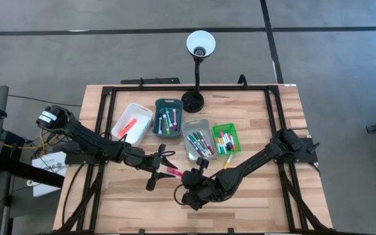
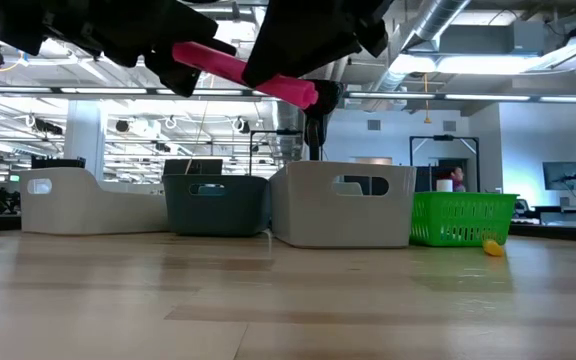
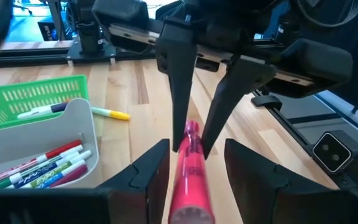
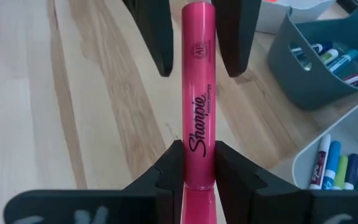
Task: Pick & Place Markers
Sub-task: Put the large pink highlighter pen into the white bin, then put the small yellow highlighter pen into the green bin, then return to Home Position
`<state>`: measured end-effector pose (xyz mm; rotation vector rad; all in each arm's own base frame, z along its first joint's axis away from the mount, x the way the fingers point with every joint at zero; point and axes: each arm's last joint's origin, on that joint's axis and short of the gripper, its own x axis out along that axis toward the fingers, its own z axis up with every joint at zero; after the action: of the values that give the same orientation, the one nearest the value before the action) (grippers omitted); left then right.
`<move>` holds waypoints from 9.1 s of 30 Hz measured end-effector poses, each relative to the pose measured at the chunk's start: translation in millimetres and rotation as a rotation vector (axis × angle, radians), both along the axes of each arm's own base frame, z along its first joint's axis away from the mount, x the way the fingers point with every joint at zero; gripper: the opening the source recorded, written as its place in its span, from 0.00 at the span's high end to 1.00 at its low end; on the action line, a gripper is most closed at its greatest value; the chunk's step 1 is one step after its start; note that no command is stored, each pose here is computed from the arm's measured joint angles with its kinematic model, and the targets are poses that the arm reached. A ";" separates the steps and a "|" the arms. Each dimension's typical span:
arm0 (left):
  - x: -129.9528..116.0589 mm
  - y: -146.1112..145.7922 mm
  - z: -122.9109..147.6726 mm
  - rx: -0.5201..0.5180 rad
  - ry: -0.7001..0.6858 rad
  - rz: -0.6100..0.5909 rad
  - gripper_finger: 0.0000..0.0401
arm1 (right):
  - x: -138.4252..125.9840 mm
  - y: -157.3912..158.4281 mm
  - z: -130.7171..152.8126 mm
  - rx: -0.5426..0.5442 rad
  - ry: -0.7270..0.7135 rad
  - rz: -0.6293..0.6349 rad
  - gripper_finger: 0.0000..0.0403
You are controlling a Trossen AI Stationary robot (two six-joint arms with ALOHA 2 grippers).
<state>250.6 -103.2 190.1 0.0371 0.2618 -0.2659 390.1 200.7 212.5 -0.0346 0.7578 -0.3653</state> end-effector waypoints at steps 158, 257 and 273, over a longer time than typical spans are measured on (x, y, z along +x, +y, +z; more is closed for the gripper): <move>-90.8 96.6 -0.2 -0.094 0.068 0.848 0.56 | -137.2 -69.3 -80.5 0.515 0.069 -1.122 0.56; -147.3 102.5 26.3 -0.039 -0.151 0.800 0.99 | -237.8 -179.5 50.3 0.096 -0.459 0.146 0.73; -167.0 105.6 3.5 -0.088 -0.274 0.764 0.99 | -302.0 -191.4 -5.6 0.042 -0.879 0.440 0.73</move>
<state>83.6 2.3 193.6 -0.1130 -0.0208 0.4863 88.1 9.3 206.8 0.0012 -0.1221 0.0740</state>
